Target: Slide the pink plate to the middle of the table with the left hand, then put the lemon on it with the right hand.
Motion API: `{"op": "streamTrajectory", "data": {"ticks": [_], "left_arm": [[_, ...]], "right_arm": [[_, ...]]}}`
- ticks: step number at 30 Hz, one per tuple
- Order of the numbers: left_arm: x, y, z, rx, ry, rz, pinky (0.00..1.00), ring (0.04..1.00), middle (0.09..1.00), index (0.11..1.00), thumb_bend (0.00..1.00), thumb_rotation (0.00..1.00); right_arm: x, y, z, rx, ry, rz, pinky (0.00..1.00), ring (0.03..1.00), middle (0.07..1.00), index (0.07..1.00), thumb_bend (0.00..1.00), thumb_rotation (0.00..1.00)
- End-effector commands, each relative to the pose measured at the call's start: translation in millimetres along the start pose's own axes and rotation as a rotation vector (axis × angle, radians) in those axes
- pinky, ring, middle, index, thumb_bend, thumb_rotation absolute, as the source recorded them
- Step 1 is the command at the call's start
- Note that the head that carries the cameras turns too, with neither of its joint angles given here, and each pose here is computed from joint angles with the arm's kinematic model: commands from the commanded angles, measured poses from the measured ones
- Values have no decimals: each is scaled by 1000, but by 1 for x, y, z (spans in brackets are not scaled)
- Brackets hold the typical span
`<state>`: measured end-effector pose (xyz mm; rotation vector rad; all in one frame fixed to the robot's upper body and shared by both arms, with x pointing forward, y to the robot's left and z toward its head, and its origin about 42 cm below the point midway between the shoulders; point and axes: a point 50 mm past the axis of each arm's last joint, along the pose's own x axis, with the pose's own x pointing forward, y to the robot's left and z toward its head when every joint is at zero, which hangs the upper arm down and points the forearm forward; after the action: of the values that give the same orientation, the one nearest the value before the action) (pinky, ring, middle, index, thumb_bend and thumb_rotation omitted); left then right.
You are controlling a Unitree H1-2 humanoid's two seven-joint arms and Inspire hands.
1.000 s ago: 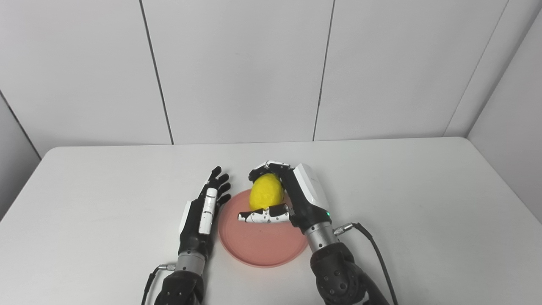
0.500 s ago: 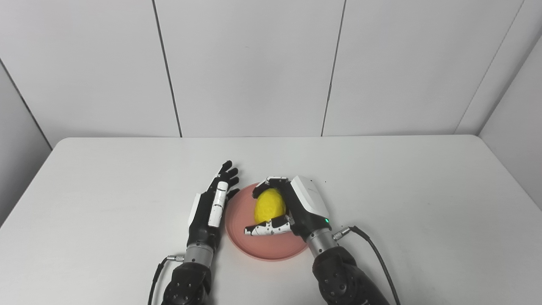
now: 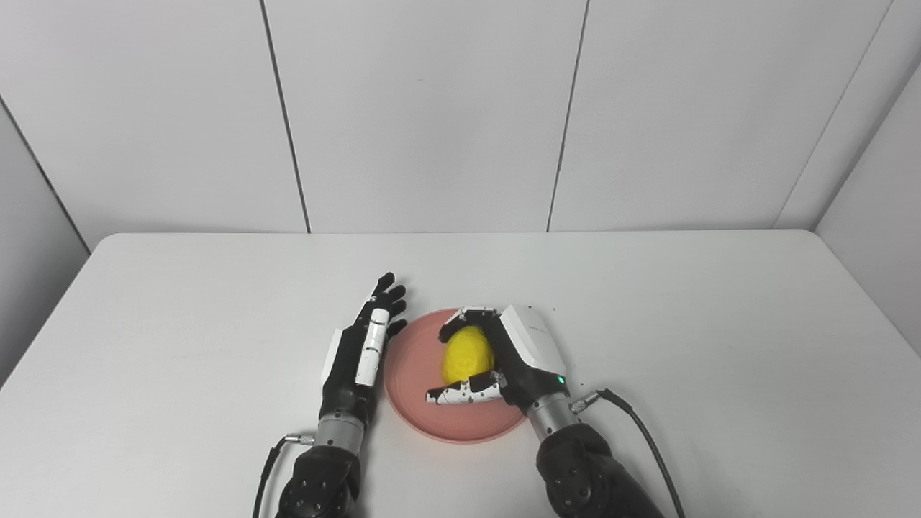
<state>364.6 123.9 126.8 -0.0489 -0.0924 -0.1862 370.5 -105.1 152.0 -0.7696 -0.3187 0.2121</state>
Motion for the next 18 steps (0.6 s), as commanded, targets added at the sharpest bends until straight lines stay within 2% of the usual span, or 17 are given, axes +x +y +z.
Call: {"op": "streamTrajectory", "data": {"ticks": [1,2,4,6,7,8,11,12,13,15,18], "left_arm": [[0,-10,0,-18,3,-12,859,903,910,911,555,1000],[0,-10,0,-19,1,-12,862,906,913,911,554,1000],[0,-10,0,-21,-6,-14,858,904,913,908,548,1000],[0,-10,0,-26,-9,-16,862,907,918,909,538,1000],[0,-10,0,-22,-10,-16,862,907,919,909,537,1000],[0,-10,0,-18,-10,-16,861,906,917,908,531,1000],[0,-9,0,-10,-3,-13,863,906,915,906,534,1000],[0,-9,0,-7,0,-11,856,900,910,901,543,1000],[0,-9,1,-4,2,-12,856,900,910,901,547,1000],[0,-9,1,-1,3,-16,872,909,918,907,548,1000],[1,-9,0,9,-1,-25,893,922,928,916,549,1000]], "right_arm": [[9,-10,11,-20,-100,-59,225,415,502,492,515,0],[9,-11,11,-21,-109,-67,315,410,487,530,511,0],[8,-11,13,-15,-133,-79,453,434,501,515,513,0],[7,-12,13,-9,-158,-89,538,577,500,497,519,1],[7,-13,14,-5,-182,-93,550,597,500,495,520,1],[6,-13,14,-1,-198,-96,594,647,613,497,512,84],[5,-14,16,9,-240,-105,646,703,697,498,508,139],[4,-15,16,12,-248,-105,672,728,721,646,581,198],[3,-15,17,10,-256,-106,691,746,738,712,614,240],[1,-15,17,9,-268,-107,736,784,775,770,644,324],[-1,-16,17,5,-285,-97,773,810,803,792,650,390]]}}
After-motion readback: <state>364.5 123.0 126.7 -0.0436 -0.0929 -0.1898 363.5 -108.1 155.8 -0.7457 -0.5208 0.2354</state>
